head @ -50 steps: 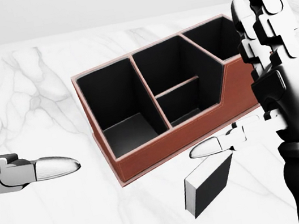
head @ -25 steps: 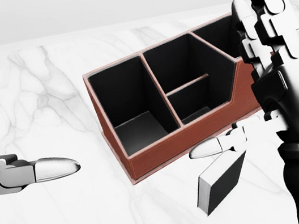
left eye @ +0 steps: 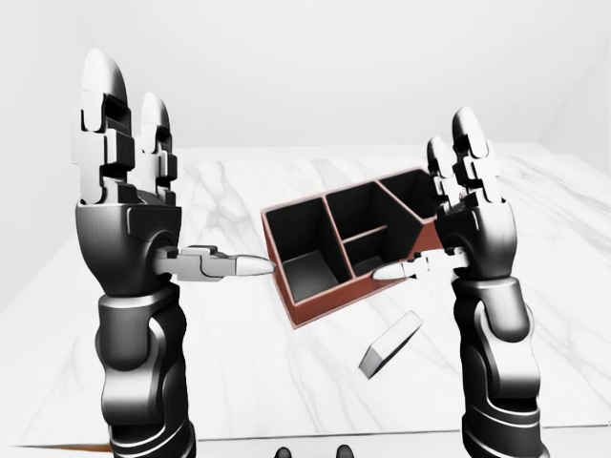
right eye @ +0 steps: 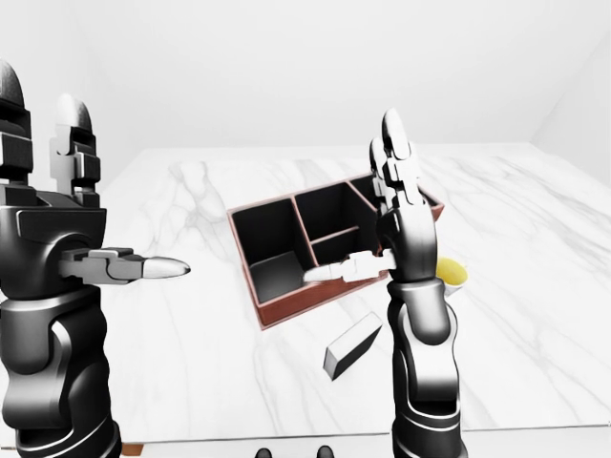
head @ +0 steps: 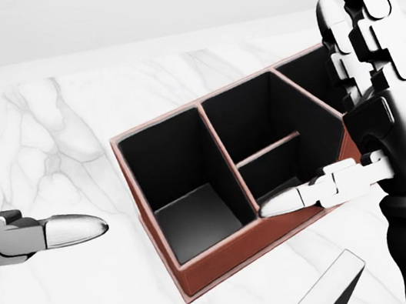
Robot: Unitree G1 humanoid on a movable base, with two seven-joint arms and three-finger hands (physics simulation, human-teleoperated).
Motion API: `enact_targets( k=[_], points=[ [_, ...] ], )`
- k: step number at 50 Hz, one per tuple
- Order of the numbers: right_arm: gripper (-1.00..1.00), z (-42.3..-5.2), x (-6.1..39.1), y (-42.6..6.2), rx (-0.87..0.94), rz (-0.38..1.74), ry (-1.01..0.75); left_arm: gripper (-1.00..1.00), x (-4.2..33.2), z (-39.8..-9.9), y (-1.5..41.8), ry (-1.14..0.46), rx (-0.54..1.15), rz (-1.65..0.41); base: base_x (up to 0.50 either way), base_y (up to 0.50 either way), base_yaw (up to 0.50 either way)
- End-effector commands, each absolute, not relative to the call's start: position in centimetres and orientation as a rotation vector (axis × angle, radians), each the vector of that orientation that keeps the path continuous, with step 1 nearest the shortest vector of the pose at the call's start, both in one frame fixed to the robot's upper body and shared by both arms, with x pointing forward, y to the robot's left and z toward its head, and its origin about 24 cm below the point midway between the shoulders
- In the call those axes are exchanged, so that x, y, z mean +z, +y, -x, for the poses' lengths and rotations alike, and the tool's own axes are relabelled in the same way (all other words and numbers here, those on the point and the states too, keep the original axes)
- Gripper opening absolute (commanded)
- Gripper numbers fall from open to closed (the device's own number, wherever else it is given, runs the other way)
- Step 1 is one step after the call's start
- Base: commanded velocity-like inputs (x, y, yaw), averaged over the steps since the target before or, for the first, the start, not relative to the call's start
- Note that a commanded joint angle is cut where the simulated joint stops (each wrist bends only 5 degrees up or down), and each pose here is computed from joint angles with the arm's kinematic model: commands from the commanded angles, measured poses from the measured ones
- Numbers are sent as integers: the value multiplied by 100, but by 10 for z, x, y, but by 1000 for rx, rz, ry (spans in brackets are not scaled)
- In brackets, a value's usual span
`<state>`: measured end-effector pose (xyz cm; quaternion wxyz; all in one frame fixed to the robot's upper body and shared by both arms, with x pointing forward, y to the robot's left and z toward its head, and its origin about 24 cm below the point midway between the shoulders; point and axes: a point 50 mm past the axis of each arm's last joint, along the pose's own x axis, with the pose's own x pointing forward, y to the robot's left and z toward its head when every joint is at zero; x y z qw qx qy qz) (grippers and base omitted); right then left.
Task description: Pick up the book and place it in the front compartment of the caddy.
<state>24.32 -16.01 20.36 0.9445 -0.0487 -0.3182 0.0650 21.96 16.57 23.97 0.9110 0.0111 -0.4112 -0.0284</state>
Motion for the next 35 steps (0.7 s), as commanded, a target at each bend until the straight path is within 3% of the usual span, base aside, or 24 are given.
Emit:
enact_targets(
  k=[1, 21, 35],
  points=[
    [100, -243, 203, -159, 135, 98, -645, 100, 239, -220, 165, -844, -60, -20, 26, 0, 0],
    [100, -238, 204, -156, 152, 107, -658, 100, 241, -220, 166, -853, -59, -13, 0, 0, 0],
    [100, -241, 202, -157, 146, 106, -646, 100, 241, -220, 166, -856, -60, -11, 49, 0, 0]
  ],
)
